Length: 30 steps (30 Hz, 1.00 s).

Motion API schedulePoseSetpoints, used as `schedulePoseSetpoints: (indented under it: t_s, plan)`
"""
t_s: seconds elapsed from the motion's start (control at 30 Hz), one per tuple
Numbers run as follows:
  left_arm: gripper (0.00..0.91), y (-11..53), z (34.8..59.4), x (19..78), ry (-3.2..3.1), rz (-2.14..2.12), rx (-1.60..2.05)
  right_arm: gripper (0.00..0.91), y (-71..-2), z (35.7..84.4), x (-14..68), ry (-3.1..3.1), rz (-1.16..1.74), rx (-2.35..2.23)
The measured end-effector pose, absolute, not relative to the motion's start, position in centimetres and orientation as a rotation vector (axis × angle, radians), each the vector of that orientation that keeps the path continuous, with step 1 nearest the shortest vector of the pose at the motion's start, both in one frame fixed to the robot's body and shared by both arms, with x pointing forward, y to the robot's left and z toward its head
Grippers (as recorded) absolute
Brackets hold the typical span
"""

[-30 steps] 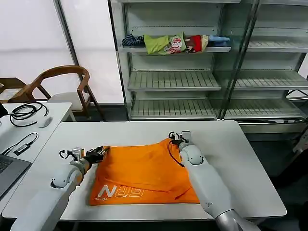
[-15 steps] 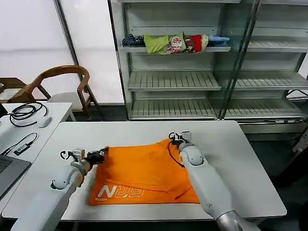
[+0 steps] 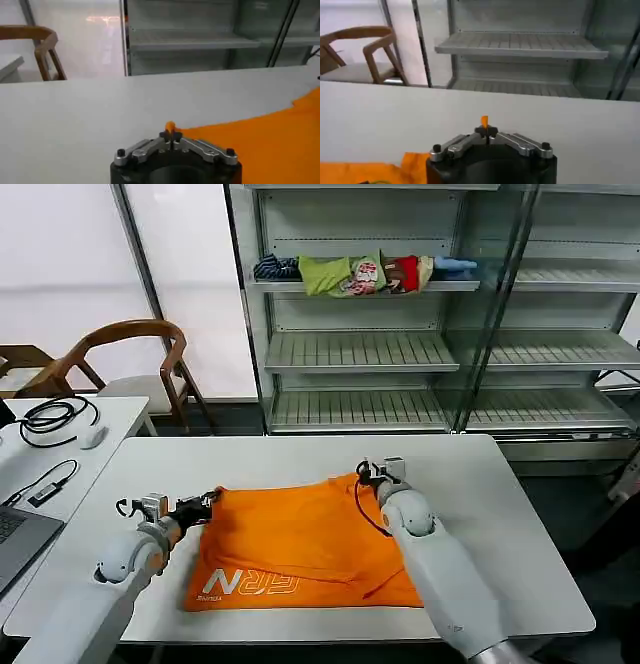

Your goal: Fold and organize the clothes.

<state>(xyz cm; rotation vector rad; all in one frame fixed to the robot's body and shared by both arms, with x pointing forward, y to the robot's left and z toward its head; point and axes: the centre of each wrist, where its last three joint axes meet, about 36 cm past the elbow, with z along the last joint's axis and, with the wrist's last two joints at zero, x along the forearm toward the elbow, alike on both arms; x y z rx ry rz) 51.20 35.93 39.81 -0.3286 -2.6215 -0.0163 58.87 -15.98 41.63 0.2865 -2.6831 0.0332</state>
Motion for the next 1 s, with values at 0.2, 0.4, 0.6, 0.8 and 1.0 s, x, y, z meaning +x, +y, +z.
schedulePoseSetpoints:
  t_s: [0.2, 0.4, 0.6, 0.8, 1.0]
  plan:
    - [0.03, 35.8, 40.3, 49.9, -2.635, -0.006, -0.344, 0.0, -17.1, 42.5, 56.3, -2.705, 0.016, 0.307]
    - [0.03, 35.6, 40.5, 48.1, -2.645, 0.009, -0.358, 0.0, -18.1, 43.2, 53.7, -2.728, 0.01, 0.325]
    - [0.02, 35.9, 40.6, 46.3, -2.65, 0.014, -0.364, 0.0, -19.2, 43.7, 51.0, -2.739, 0.0, 0.341]
    - [0.03, 35.9, 40.8, 44.4, -2.654, 0.027, -0.367, 0.0, -20.3, 43.9, 48.3, -2.74, -0.006, 0.347]
    - [0.03, 35.6, 41.0, 42.7, -2.656, 0.038, -0.376, 0.0, -21.4, 44.0, 45.4, -2.736, -0.012, 0.354]
